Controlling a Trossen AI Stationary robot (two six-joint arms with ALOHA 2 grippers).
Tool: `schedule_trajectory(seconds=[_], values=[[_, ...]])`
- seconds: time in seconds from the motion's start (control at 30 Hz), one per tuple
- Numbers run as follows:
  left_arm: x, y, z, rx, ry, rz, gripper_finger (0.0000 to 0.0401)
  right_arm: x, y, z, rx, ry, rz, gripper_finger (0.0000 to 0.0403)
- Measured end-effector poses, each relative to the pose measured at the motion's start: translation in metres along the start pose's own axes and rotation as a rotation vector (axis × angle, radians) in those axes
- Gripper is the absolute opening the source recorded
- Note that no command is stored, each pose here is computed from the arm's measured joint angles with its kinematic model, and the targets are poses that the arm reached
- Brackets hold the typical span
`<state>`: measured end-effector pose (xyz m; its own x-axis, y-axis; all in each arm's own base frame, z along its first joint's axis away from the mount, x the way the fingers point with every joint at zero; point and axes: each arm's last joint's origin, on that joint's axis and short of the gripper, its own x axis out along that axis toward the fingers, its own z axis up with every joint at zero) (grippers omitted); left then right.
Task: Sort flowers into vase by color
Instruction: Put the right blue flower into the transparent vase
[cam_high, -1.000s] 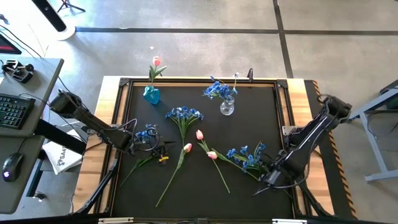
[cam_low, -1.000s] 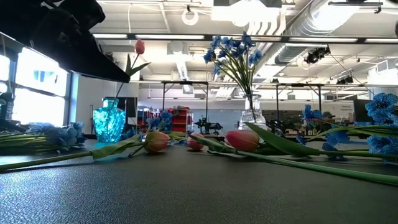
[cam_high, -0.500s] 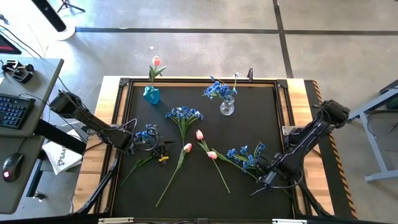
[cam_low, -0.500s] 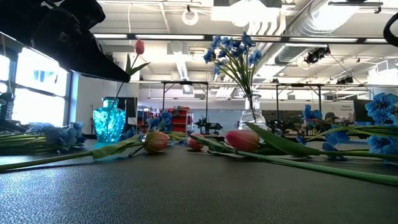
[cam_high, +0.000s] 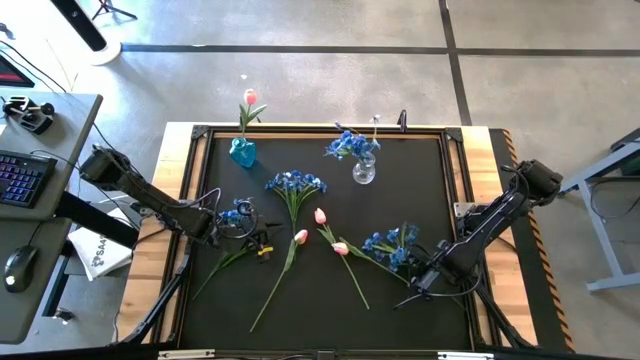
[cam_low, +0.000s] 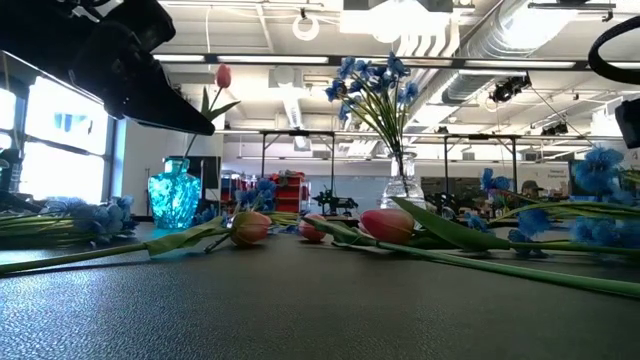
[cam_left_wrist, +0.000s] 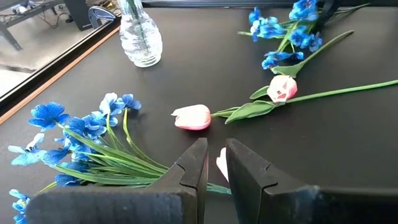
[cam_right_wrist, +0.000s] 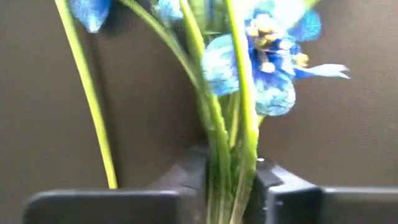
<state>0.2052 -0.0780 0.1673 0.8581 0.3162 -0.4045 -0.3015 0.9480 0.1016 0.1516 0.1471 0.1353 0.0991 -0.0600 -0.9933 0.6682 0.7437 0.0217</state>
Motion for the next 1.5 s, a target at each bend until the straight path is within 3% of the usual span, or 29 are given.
schedule_trajectory(seconds=[0.07, 0.27, 0.47, 0.57, 0.8, 0.93, 1.1, 1.27, 1.37, 1.5], values=[[0.0, 0.0, 0.0, 0.0, 0.0, 0.0, 0.0044, 0.0, 0.0, 0.0, 0.0, 0.0, 0.0, 0.0012], [0.0, 0.0, 0.0, 0.0, 0.0, 0.0, 0.0044, -0.007, 0.002, -0.001, -0.031, -0.028, 0.04, 0.0005], [0.0, 0.0, 0.001, -0.008, -0.009, -0.003, 0.0044, -0.037, 0.015, 0.006, -0.15, -0.291, 0.296, 0.0002], [0.0, -0.001, 0.002, -0.015, -0.016, -0.005, 0.0044, -0.054, 0.02, 0.012, -0.224, -0.498, 0.386, 0.0002], [0.0, -0.001, 0.004, -0.028, -0.032, -0.01, 0.0044, -0.08, 0.029, 0.024, -0.374, -1.0, 0.299, 0.0001], [0.0, -0.001, 0.004, -0.028, -0.032, -0.012, 0.0044, -0.073, 0.028, 0.029, -0.403, -1.137, 0.257, 0.0001], [0.0, -0.001, 0.004, -0.028, -0.032, -0.012, 0.0044, -0.046, 0.01, 0.044, -0.368, -1.26, 0.383, 0.0], [0.0, -0.001, 0.004, -0.028, -0.032, -0.012, 0.0044, -0.047, -0.028, 0.065, -0.331, -1.557, 0.479, 0.0], [0.0, -0.001, 0.004, -0.028, -0.032, -0.012, 0.0044, -0.056, -0.05, 0.076, -0.277, -1.752, 0.433, 0.0], [0.0, -0.001, 0.004, -0.029, -0.033, -0.012, 0.0044, -0.069, -0.061, 0.099, -0.257, -1.857, 0.27, 0.0]])
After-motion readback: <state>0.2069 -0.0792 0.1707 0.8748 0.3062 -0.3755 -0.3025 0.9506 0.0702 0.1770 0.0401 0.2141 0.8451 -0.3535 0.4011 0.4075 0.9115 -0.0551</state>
